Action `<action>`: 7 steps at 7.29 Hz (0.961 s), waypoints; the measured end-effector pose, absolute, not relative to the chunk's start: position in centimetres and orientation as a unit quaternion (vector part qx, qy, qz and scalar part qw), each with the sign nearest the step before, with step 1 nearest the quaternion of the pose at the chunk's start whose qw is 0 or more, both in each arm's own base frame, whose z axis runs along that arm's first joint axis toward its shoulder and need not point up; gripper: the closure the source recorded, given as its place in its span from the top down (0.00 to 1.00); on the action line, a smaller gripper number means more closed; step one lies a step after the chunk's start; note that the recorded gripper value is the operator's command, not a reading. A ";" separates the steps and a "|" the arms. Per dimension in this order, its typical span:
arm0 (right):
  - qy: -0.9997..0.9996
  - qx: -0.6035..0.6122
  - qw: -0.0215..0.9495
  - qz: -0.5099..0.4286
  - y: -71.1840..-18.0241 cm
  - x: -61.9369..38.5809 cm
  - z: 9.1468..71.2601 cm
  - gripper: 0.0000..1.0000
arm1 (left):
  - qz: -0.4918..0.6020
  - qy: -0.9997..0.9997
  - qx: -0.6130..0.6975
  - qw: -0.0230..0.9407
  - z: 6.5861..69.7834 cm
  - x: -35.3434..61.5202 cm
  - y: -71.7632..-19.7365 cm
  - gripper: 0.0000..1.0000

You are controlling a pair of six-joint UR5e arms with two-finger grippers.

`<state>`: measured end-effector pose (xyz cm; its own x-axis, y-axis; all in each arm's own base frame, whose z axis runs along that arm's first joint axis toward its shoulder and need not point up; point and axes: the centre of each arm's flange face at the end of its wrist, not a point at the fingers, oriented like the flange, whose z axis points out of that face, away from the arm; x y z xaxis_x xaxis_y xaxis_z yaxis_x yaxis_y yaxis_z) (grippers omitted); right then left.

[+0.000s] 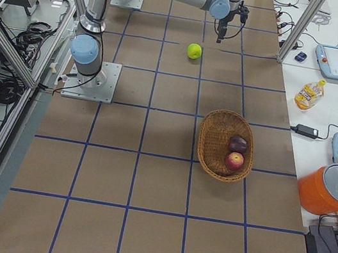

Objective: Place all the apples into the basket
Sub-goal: 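Grasp the green apple with the right gripper while the left gripper withdraws, then carry the green apple to the basket with the right gripper and release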

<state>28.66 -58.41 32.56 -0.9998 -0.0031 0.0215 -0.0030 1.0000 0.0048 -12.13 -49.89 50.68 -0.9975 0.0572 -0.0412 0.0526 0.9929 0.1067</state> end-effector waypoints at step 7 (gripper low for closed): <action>-0.998 0.027 0.008 0.055 -49.3 29.7 20.6 0.49 | 0.031 0.997 -0.052 0.043 50.3 -9.3 -48.1 1.00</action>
<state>29.70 -49.29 20.58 -0.9984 -0.0539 0.0195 -0.0557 0.9925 -0.1091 -9.27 -48.14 50.35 -0.9909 -0.1019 -0.0883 -0.1071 0.9927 0.0564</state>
